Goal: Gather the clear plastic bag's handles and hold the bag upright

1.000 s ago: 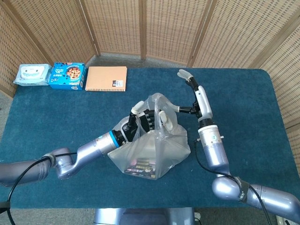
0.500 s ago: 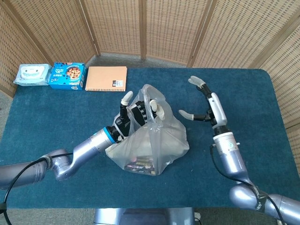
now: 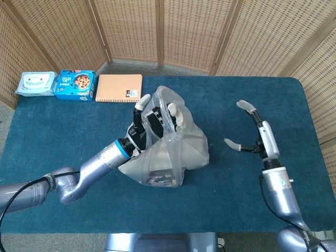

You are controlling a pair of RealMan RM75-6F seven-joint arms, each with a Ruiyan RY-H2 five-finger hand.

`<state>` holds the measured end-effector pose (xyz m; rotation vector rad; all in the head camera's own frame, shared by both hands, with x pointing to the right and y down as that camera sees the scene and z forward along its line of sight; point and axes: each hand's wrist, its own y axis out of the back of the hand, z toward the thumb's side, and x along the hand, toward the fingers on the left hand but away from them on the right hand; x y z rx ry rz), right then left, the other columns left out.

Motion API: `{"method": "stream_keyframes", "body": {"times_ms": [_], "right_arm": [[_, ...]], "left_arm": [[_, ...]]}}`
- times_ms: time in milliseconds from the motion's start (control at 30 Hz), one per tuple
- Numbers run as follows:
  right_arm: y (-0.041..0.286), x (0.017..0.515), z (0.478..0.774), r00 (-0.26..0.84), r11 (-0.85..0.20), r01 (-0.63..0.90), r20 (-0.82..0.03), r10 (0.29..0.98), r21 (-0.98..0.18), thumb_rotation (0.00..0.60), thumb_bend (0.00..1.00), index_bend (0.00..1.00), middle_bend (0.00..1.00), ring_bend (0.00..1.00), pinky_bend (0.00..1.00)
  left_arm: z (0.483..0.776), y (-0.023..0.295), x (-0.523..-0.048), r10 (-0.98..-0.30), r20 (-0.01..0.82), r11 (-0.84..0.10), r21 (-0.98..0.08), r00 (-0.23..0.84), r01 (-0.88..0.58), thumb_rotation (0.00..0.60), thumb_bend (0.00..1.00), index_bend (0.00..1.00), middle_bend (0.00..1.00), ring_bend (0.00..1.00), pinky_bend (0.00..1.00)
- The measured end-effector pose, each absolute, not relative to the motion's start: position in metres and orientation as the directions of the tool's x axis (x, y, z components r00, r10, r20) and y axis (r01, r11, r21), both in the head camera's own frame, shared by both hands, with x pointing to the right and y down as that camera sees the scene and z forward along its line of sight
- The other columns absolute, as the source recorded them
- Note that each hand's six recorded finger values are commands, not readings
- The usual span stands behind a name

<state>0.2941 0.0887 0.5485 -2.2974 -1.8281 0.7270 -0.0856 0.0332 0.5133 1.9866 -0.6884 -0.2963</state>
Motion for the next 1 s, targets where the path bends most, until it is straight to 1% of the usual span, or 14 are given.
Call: {"method": "stream_keyframes", "body": {"times_ms": [100,200,267,433,533,567,733,933,1000], "right_arm": [[0.095,0.301,0.549,0.152,-0.263,0.886,-0.295,0.943,-0.382,0.544,0.11,0.11,0.15,0.07,0.08],[0.1,0.307,0.549,0.144,-0.258,0.887,-0.3,0.943,-0.384,0.542,0.11,0.12,0.16,0.07,0.08],[0.104,0.312,0.549,0.133,-0.247,0.891,-0.3,0.945,-0.381,0.542,0.11,0.12,0.16,0.07,0.08],[0.113,0.321,0.55,0.128,-0.24,0.897,-0.301,0.945,-0.372,0.542,0.11,0.12,0.16,0.07,0.08],[0.116,0.325,0.55,0.126,-0.238,0.897,-0.301,0.945,-0.373,0.543,0.12,0.12,0.16,0.07,0.08],[0.117,0.325,0.55,0.125,-0.237,0.897,-0.301,0.945,-0.373,0.543,0.12,0.12,0.16,0.07,0.08],[0.118,0.33,0.548,0.117,-0.226,0.902,-0.296,0.948,-0.368,0.546,0.12,0.12,0.16,0.07,0.08],[0.12,0.336,0.543,0.106,-0.212,0.906,-0.288,0.952,-0.366,0.547,0.11,0.12,0.16,0.07,0.08],[0.12,0.338,0.541,0.104,-0.209,0.907,-0.287,0.952,-0.366,0.546,0.12,0.12,0.16,0.07,0.08]], "left_arm": [[0.504,0.029,-0.083,-0.585,0.067,-0.372,0.863,0.808,-0.341,0.0,0.37,0.51,0.56,0.52,0.57],[0.493,0.025,-0.08,-0.588,0.06,-0.378,0.861,0.807,-0.34,0.0,0.42,0.52,0.58,0.56,0.61],[0.488,0.022,-0.078,-0.588,0.064,-0.382,0.857,0.806,-0.347,0.0,0.45,0.54,0.61,0.59,0.63],[0.473,0.013,-0.075,-0.606,0.081,-0.356,0.862,0.791,-0.361,0.0,0.49,0.64,0.72,0.68,0.7],[0.462,0.008,-0.074,-0.619,0.084,-0.346,0.863,0.781,-0.368,0.033,0.49,0.68,0.75,0.72,0.73],[0.459,0.007,-0.073,-0.622,0.085,-0.346,0.863,0.779,-0.37,0.054,0.49,0.7,0.76,0.73,0.73],[0.444,0.003,-0.071,-0.631,0.085,-0.334,0.867,0.771,-0.37,0.12,0.5,0.74,0.78,0.75,0.74],[0.429,-0.003,-0.068,-0.645,0.087,-0.319,0.873,0.76,-0.37,0.225,0.53,0.81,0.83,0.78,0.77],[0.426,-0.003,-0.067,-0.645,0.087,-0.321,0.871,0.76,-0.372,0.235,0.55,0.82,0.84,0.78,0.77]]}}
